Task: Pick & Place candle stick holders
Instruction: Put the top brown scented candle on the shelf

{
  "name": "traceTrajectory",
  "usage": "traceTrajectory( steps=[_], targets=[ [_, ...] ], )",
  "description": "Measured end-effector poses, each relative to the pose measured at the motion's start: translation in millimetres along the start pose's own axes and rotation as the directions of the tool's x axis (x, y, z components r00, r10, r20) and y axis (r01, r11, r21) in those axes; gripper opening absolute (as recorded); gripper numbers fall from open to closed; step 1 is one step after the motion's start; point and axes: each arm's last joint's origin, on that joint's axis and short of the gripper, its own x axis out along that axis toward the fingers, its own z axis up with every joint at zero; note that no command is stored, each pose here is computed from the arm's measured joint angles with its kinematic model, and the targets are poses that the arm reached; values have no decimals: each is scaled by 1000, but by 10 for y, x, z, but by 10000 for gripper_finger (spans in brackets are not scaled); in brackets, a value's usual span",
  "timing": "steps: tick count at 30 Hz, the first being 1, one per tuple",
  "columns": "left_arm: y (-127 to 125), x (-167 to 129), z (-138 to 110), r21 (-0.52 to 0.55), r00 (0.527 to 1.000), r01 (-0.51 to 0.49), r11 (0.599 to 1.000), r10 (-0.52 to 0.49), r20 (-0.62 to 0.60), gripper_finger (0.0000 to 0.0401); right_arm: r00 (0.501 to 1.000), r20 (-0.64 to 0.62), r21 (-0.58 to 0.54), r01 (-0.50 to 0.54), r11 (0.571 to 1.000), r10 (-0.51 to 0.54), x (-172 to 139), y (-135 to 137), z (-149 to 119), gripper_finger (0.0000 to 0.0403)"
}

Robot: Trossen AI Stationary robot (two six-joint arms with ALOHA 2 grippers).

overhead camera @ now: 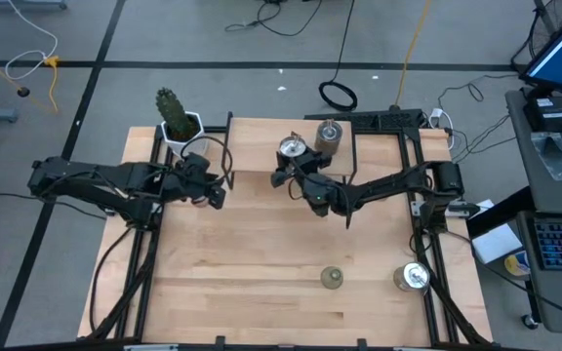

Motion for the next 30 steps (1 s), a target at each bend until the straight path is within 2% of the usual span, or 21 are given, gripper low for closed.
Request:
traceTrajectory(
  steps=[10, 15, 19, 30],
  targets=[
    [12, 12, 13, 13, 1000, 1, 1000, -1, -8, 122, 999, -37, -11, -29, 1000, 29, -2, 1, -59, 345],
    [12, 12, 13, 16, 1000, 1, 1000, -1, -8, 122, 999, -43, -38, 7, 999, -9, 31, -31, -77, 345],
    [10, 12, 14, 14, 1000, 3, 1000, -3, -7, 122, 997, -57, -33, -44, 998, 42, 84, -45, -79, 345],
    [9, 12, 15, 11, 1000, 4, 1000, -4, -5, 122, 997, -73, -35, -6, 999, 3, 211, -135, -101, 345]
  ],
)
